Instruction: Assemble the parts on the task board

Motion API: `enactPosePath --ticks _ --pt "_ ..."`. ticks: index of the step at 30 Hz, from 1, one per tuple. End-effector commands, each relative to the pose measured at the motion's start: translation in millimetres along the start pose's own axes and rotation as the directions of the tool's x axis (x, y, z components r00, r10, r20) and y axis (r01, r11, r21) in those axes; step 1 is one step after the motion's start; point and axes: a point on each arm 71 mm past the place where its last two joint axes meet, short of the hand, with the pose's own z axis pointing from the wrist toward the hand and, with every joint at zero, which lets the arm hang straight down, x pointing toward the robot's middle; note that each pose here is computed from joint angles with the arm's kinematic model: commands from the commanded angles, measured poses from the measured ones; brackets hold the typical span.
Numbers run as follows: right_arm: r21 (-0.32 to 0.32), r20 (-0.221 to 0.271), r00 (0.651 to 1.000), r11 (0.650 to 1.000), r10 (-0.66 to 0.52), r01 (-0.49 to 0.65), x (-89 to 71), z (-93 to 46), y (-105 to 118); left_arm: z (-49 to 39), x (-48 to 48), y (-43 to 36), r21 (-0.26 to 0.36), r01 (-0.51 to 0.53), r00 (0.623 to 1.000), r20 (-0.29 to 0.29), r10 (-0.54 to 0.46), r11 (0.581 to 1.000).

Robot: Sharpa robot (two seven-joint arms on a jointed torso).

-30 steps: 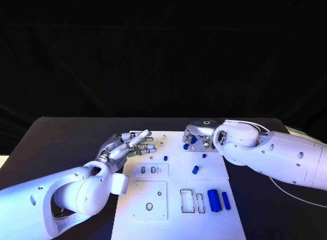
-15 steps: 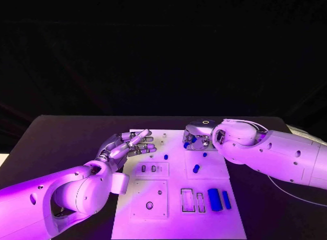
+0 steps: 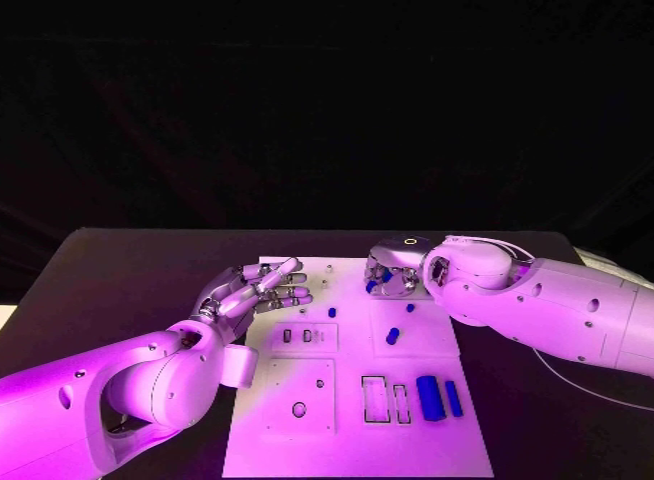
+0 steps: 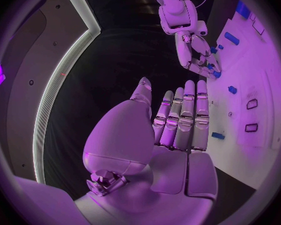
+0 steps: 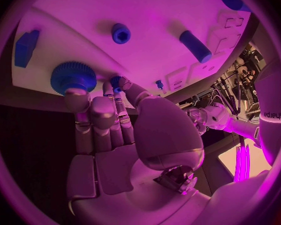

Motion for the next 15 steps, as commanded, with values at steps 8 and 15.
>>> enactPosePath --ticks 8,15 --pt "-0.001 0.234 0.971 0.999 0.053 -0.055 -19.5 -3.9 11.1 1.1 1.1 -0.5 0.001 0.010 1.000 -0.016 -0.010 1.000" --pt "0.001 0.244 0.967 0.998 0.067 -0.069 -22.6 6.2 18.0 1.2 2.6 -0.3 0.000 0.012 1.000 -0.021 -0.012 1.000"
